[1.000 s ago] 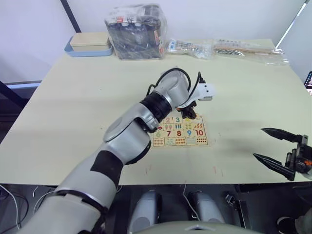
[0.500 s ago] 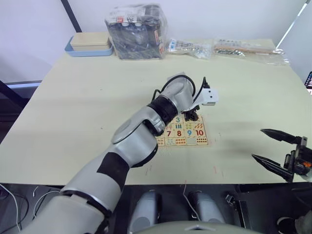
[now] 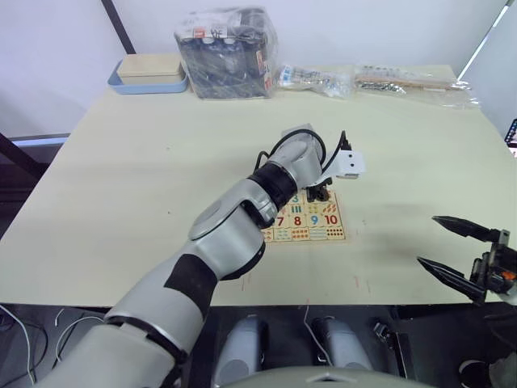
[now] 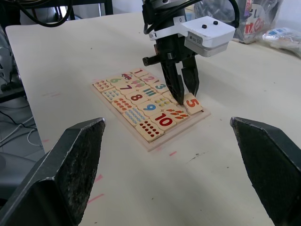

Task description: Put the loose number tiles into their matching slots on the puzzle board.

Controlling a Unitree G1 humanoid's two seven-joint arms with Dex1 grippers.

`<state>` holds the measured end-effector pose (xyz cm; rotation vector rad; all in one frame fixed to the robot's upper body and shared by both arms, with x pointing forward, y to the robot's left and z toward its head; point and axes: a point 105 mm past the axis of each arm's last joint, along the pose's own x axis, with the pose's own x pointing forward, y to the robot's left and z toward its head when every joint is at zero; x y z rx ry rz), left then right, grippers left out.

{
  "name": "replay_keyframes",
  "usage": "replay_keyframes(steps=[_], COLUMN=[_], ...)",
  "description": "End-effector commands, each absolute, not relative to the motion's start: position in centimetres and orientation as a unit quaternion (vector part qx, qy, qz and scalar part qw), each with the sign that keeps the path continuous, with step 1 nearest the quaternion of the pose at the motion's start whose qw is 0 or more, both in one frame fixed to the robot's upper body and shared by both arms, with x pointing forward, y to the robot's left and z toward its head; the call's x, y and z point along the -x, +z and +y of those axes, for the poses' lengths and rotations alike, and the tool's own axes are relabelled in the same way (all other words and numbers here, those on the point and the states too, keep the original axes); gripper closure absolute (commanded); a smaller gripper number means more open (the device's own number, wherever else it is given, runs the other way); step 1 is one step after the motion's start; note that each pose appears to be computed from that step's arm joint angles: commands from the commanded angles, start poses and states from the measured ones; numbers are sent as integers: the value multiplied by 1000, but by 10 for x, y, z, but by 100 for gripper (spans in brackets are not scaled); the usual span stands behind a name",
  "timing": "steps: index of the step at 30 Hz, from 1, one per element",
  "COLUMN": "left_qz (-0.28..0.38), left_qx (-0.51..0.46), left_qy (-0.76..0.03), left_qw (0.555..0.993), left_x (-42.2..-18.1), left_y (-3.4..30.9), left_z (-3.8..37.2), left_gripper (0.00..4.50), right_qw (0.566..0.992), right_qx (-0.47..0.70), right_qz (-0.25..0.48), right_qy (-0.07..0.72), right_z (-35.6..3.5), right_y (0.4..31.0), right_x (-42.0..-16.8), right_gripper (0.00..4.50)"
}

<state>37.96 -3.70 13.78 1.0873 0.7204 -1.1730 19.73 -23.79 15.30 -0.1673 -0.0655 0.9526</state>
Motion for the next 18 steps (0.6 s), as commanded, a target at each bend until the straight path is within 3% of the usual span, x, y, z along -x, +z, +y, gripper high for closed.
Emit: replay_keyframes(steps=[1,18], left_qz=[307,311], left_qx=[-478,-478], left_qy=[-524,-528], left_qw=[635,629], left_x=[-375,-373], left_y=[140,138], left_z=[-44,-45], left_gripper=[355,355], right_qw=[884,885], right_qx=[99,97], right_qz=[-59,-60], right_qy=[453,451], right_z=[-239,-238], right_y=[167,166], right_x=[-195,-197], right_gripper=[0,0])
